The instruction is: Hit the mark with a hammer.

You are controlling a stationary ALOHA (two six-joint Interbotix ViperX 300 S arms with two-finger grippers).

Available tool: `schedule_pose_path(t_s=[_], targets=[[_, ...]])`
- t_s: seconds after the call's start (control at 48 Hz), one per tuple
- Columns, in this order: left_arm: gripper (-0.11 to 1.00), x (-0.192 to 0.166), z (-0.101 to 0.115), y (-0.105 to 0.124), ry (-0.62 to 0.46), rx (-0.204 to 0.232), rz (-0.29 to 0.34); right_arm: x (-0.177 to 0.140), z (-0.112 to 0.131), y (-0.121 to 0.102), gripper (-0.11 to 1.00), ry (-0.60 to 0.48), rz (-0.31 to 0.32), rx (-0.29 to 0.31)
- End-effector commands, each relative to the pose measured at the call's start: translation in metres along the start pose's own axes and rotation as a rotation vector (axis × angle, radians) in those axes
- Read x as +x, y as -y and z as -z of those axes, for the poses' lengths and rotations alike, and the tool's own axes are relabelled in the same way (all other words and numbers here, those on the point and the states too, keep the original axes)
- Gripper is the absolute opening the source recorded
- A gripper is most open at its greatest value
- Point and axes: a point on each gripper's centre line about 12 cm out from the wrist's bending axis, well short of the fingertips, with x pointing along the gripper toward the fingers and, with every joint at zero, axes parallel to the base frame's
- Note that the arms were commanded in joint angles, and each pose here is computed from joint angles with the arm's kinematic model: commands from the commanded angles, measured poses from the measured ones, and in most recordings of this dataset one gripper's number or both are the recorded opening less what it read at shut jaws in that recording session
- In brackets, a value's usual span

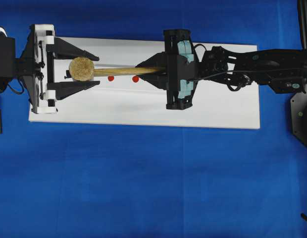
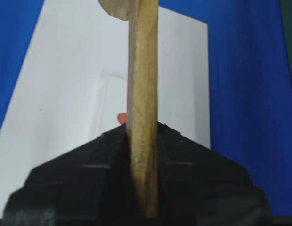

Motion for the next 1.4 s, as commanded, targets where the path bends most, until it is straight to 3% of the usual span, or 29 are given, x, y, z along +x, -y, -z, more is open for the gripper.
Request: schedule_pose_path(t_s=[0.0,0.104,0.229,0.292,0.459,0.855,1.168,1.376], targets=[[0.46,0.003,-0.014,-0.002,0.041,-0.01,-0.008,-0.003,-0.016,0.005,0.02,0.045,0.014,0.008],[0.47,0.002,-0.014,-0.002,0.039,-0.012,-0.008,-0.003,-0.016,0.005,0.02,0.042,0.012,0.014],[0.78,0.002,-0.014,-0.002,0.039,-0.012,-0.008,-0.003,-0.016,0.005,0.02,0.042,0.013,0.03],[0.86,0.001,-0.014,-0.002,0.041,-0.009,-0.007,-0.003,-0.017,0.005,0.02,0.044,0.012,0.039],[0.79,-0.005,-0.01,-0.002,0.017,-0.01,-0.003,-0.009,-0.016,0.004,0.02,0.039,0.004,0.062],[0.79,-0.053,-0.006,-0.001,0.002,-0.053,0.002,-0.026,-0.003,0.001,0.02,0.002,-0.016,0.12],[0.79,-0.097,-0.002,0.0,-0.037,-0.054,0.013,-0.034,0.003,-0.001,0.02,-0.014,-0.027,0.151],[0.79,-0.102,0.003,0.001,-0.067,-0.054,0.019,-0.034,0.004,-0.001,0.02,-0.026,-0.032,0.16]])
